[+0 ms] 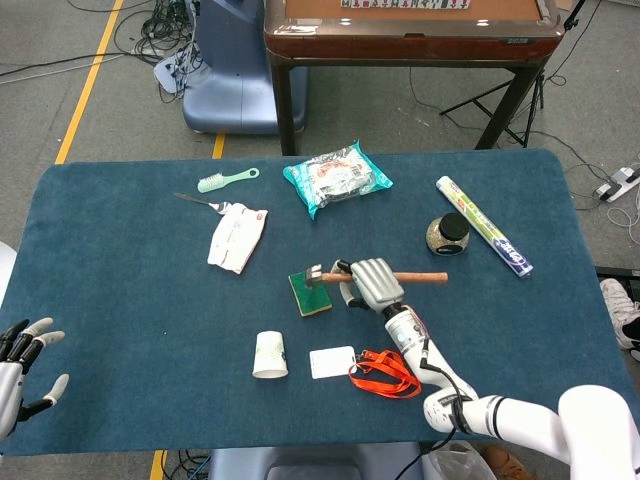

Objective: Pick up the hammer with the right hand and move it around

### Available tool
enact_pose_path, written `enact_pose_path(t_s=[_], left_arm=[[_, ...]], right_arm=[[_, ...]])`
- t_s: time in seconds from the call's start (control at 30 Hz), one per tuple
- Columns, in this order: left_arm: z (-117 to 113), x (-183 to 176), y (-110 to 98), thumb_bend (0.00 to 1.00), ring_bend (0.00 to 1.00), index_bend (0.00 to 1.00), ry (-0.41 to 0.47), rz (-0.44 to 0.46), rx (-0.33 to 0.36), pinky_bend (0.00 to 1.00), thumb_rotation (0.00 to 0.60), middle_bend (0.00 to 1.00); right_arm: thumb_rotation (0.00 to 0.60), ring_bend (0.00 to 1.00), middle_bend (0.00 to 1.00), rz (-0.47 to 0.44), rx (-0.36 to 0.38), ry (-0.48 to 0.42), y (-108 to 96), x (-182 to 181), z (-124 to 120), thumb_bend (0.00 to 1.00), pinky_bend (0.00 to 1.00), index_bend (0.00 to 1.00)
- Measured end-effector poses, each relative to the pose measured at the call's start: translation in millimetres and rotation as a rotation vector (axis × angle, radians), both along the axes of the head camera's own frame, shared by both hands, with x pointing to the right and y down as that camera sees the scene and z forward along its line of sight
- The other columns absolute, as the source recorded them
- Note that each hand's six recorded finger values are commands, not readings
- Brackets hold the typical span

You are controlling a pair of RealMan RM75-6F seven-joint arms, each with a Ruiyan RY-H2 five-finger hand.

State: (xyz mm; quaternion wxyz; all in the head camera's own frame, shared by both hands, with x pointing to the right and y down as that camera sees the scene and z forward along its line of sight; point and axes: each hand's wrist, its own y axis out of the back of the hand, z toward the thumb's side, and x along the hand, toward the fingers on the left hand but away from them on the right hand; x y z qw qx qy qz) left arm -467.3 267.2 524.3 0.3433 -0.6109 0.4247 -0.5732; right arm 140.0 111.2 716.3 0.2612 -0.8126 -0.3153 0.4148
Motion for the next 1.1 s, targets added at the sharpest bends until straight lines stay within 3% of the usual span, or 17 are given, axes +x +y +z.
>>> enact_pose_path(t_s=[0.17,0.33,0.73,0.93,1.1], left_arm=[[0.0,0.8,0.1,0.25,0.08,0.28,0.000,0.002,0.000,0.13,0.600,0.17],[0.3,1.6,0.1,0.25,0.08,0.28,0.000,0.004,-0.001,0.13,0.600,0.17],[1.5,1.7,0.1,0.25,0.08,0.28,-0.001,0.005,-0.007,0.13,0.600,0.17],[2.2,2.2,0.2,0.25,0.08,0.28,-0.002,0.007,-0.010,0.13,0.600,0.17],[2.0,2.0,0.3,0.25,0.08,0.28,-0.002,0.006,-0.010,0.13,0.600,0.17]], right_arm=[[0.600,0.74,0.94,0.054,0.016,-0.060,-8.2,16.1,-18.9,0.70,0.71,0.93],[0.600,0.74,0.94,0.071,0.026,-0.044,-8.8,36.3,-23.5,0.70,0.71,0.93],[0.600,0.73,0.91,0.105,0.007,0.063,-3.4,78.3,-0.5,0.70,0.71,0.93],[0.600,0.67,0.83,0.123,-0.003,0.113,0.4,96.2,16.5,0.69,0.61,0.92],[0.600,0.60,0.73,0.132,-0.020,0.134,6.7,104.5,29.0,0.65,0.52,0.78]])
